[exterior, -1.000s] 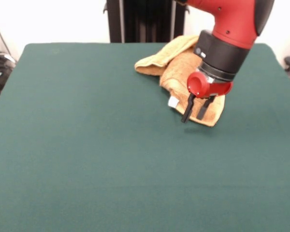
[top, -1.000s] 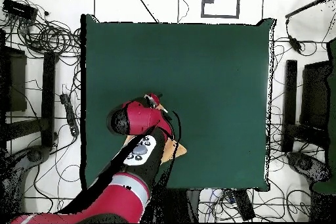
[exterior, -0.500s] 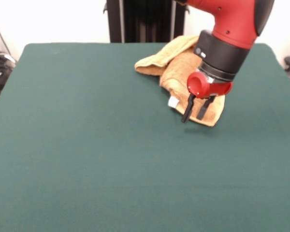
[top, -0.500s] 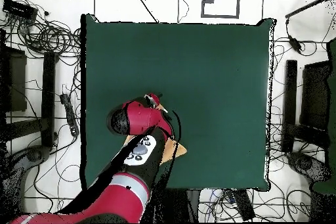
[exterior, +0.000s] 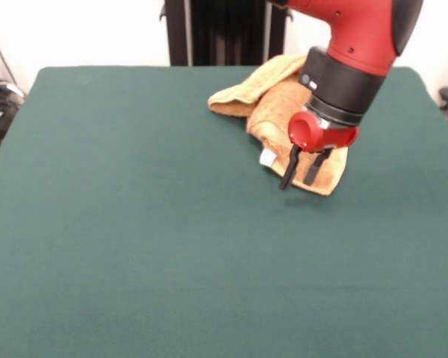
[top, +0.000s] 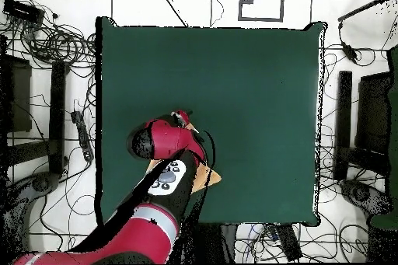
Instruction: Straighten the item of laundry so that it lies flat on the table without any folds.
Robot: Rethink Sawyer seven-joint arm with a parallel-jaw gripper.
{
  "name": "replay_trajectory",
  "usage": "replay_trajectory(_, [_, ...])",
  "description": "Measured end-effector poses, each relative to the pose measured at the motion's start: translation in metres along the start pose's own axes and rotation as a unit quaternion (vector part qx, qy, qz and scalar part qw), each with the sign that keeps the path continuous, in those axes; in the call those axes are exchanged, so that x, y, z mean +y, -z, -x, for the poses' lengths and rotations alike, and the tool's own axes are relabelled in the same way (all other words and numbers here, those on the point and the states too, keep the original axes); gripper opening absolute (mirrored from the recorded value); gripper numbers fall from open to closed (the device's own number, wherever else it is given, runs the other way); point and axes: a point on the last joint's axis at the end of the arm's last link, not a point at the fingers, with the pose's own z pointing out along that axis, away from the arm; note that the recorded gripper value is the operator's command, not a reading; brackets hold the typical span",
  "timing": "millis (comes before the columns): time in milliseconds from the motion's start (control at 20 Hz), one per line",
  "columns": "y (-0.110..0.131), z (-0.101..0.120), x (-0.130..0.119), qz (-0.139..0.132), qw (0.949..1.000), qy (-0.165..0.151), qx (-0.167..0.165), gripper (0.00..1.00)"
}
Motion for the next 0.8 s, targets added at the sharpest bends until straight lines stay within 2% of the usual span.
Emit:
replay_trajectory(350, [-0.003, 0.002, -0.009, 0.023, 0.9995, -0.023, -0.002, 1.00])
replay_trajectory(400, [-0.004, 0.002, -0.014, 0.039, 0.9986, -0.036, 0.002, 1.00])
replay_trajectory(500, [-0.005, 0.002, -0.016, 0.050, 0.9978, -0.045, 0.004, 1.00])
replay_trajectory(650, [-0.008, 0.002, -0.025, 0.083, 0.9941, -0.069, 0.012, 1.00])
replay_trajectory(800, [-0.009, 0.002, -0.029, 0.097, 0.9920, -0.079, 0.014, 1.00])
